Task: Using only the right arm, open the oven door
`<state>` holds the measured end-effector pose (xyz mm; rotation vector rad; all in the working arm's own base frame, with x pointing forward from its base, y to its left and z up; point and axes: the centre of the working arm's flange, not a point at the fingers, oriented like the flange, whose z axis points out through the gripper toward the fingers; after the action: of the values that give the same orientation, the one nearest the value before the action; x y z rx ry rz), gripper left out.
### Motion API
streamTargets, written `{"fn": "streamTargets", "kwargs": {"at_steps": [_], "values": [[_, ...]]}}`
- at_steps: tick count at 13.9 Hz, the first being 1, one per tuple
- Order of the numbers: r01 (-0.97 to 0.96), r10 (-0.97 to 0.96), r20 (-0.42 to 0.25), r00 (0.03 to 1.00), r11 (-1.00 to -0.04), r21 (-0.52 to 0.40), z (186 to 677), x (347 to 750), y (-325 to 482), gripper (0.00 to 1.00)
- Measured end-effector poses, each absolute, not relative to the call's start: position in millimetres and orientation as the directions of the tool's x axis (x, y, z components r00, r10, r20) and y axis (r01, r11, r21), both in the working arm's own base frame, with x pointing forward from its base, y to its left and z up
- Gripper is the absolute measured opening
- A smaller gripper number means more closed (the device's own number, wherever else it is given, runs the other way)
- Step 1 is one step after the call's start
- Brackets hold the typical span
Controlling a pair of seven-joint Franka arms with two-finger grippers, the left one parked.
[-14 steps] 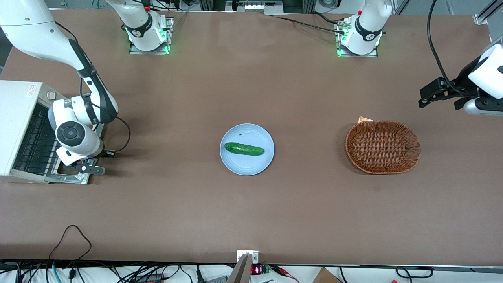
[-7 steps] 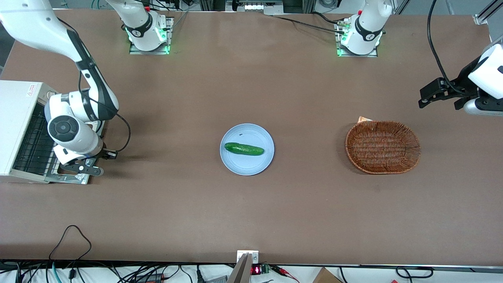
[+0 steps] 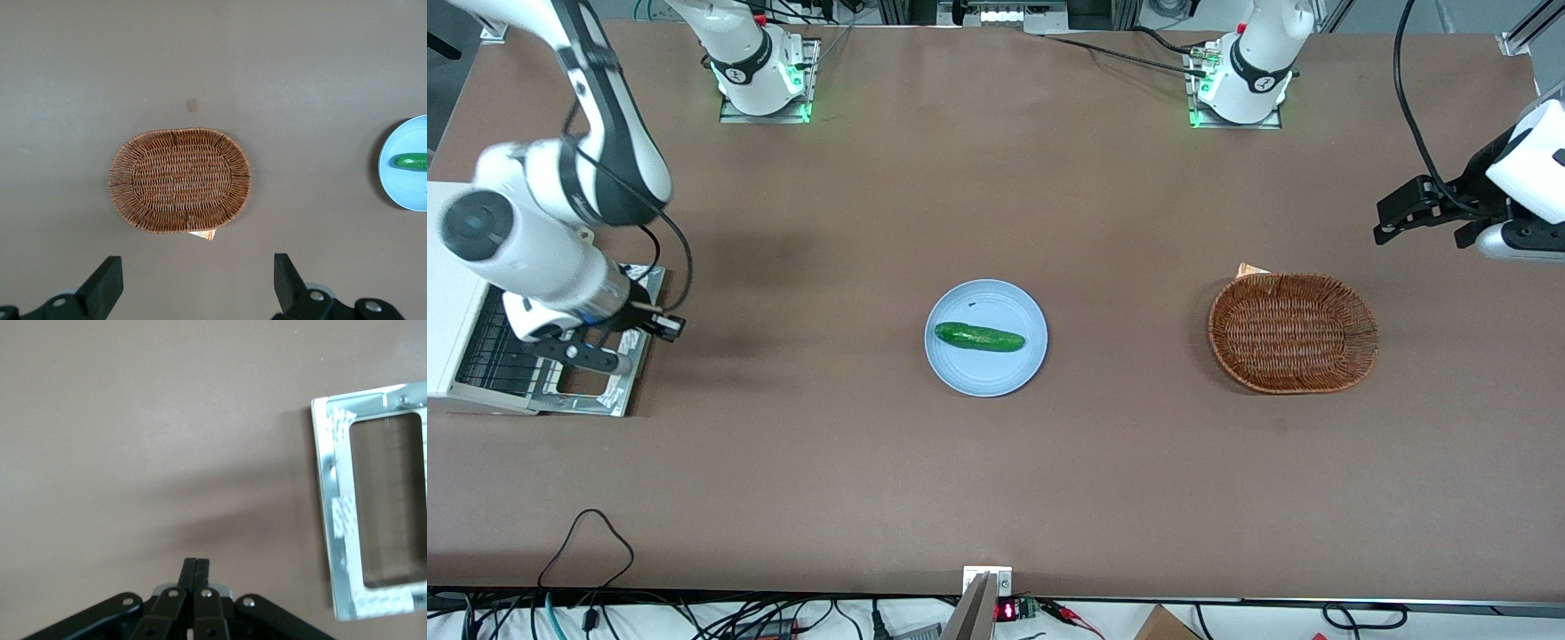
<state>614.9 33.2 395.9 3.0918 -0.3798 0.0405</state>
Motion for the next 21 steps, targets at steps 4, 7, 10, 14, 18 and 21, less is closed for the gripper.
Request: {"fn": "streamTargets", "kwargs": {"at_steps": [4,7,10,14,18,21], "values": [[-0.263,-0.263,-0.006,0.965,-0.965,-0.002,471.7,601.9,36.4,0.02],[-0.253,-0.253,-0.033,0.967,-0.967,-0.007,509.1,596.2,36.8,0.04],[-0.212,-0.211,-0.059,0.976,-0.977,-0.011,532.4,590.6,35.2,0.15],[-0.194,-0.193,-0.061,0.979,-0.981,-0.011,537.0,589.9,34.1,0.52],[-0.194,-0.193,-0.055,0.98,-0.981,-0.012,539.8,590.6,33.7,0.93],[-0.194,-0.193,-0.048,0.98,-0.981,-0.015,543.4,591.4,33.6,1.0]]}}
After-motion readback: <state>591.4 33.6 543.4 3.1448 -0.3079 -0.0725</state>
